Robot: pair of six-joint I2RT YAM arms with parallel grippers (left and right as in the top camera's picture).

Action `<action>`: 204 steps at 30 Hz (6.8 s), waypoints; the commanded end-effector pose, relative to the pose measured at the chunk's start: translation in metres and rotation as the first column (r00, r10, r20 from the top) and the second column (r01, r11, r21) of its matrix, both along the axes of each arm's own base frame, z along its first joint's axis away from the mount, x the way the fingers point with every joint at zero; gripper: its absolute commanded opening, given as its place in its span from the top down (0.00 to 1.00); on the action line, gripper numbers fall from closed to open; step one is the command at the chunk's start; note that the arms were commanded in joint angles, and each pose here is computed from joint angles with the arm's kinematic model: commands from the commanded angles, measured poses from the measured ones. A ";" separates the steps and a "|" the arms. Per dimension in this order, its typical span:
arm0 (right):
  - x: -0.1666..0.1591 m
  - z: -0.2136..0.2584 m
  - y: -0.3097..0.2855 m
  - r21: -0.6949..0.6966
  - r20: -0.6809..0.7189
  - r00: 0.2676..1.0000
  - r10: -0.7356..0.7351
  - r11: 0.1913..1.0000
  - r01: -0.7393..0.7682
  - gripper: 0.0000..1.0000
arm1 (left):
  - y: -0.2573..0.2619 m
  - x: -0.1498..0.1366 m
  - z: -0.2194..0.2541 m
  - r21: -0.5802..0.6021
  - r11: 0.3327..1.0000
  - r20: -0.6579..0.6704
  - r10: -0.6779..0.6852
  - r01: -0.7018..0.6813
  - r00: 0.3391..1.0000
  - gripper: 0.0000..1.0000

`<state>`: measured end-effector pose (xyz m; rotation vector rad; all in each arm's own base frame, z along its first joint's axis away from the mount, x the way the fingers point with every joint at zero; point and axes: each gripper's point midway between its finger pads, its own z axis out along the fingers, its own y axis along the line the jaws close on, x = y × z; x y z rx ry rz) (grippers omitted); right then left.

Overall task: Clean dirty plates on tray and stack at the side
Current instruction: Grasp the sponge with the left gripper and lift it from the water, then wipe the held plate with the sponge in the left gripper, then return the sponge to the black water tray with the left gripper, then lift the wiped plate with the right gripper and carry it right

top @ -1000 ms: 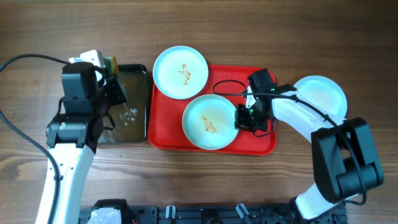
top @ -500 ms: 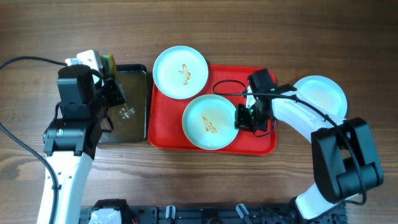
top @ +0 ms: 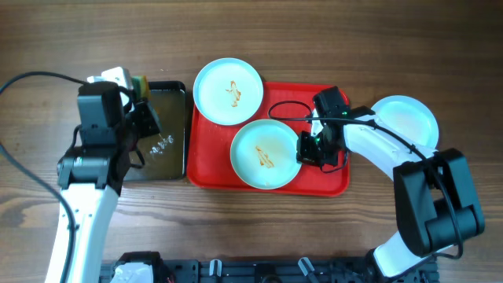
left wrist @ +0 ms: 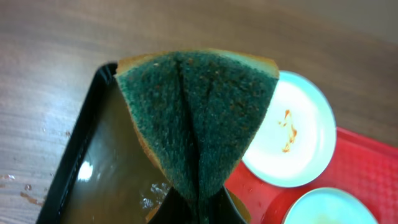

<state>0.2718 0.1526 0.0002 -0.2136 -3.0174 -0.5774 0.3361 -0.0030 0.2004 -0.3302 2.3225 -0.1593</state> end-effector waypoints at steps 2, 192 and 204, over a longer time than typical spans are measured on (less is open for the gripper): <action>0.000 -0.002 -0.005 -0.036 0.015 1.000 -0.004 0.999 0.004 0.96 | 0.001 0.006 -0.046 0.015 1.000 -0.153 -0.002 0.005 0.988 0.96; 0.000 -0.003 -0.008 -0.057 0.015 1.000 -0.002 0.998 0.003 0.96 | -0.004 -0.016 -0.181 0.003 0.996 -0.537 -0.072 0.087 0.840 0.00; 0.026 0.015 0.000 -0.021 0.157 0.987 0.042 0.999 -0.039 0.96 | -0.021 -0.024 -0.157 -0.109 0.992 -0.506 -0.106 0.059 0.856 0.00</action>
